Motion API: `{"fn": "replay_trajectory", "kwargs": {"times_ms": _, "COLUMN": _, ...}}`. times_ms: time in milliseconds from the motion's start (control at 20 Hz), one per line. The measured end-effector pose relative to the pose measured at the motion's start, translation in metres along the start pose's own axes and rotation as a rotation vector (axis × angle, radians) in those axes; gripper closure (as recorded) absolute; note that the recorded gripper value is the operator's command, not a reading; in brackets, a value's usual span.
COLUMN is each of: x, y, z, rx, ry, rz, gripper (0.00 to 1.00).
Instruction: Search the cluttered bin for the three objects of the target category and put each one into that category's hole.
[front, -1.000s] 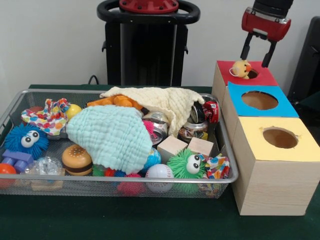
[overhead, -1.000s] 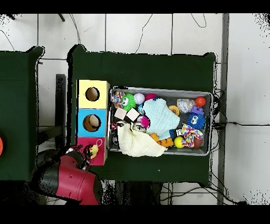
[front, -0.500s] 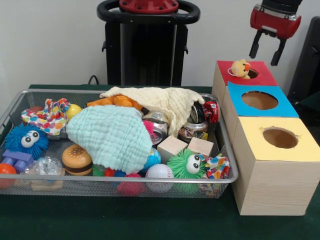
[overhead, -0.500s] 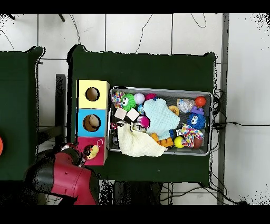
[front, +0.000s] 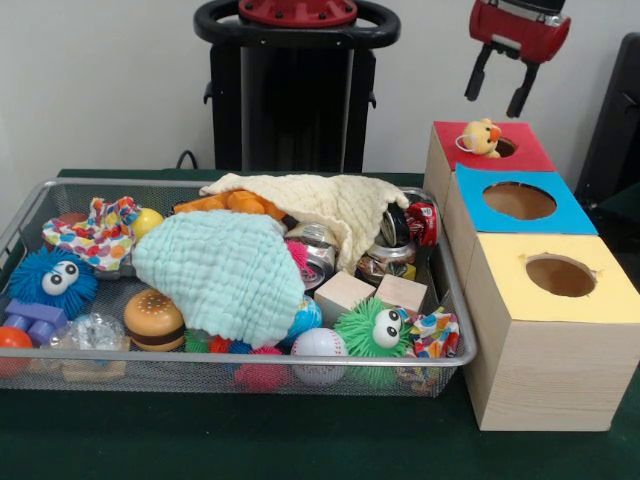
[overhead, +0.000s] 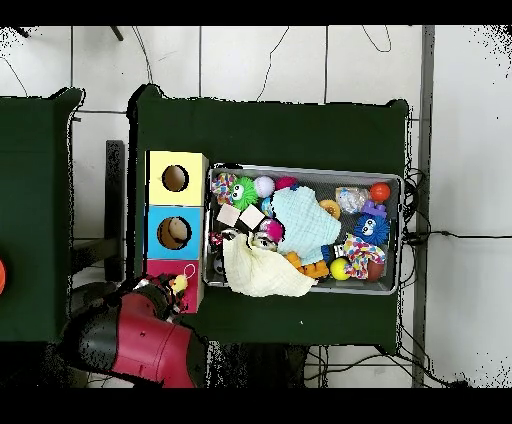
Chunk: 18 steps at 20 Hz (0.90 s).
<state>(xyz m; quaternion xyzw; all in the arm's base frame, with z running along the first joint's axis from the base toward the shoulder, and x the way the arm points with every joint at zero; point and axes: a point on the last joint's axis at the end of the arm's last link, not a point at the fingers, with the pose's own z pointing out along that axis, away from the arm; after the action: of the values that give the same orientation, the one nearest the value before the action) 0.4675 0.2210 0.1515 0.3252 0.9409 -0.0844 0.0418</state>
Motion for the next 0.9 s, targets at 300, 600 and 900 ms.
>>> {"fn": "replay_trajectory", "kwargs": {"times_ms": 300, "x": 0.000, "y": -0.018, "z": -0.003, "rx": 0.023, "ry": 0.036, "rz": 0.006, "gripper": 0.00}}
{"fn": "replay_trajectory", "kwargs": {"times_ms": 600, "x": 0.007, "y": -0.025, "z": -0.007, "rx": 0.038, "ry": 0.072, "rz": 0.001, "gripper": 1.00}}
{"fn": "replay_trajectory", "kwargs": {"times_ms": 900, "x": 0.012, "y": -0.030, "z": -0.006, "rx": 0.058, "ry": 0.094, "rz": -0.013, "gripper": 1.00}}
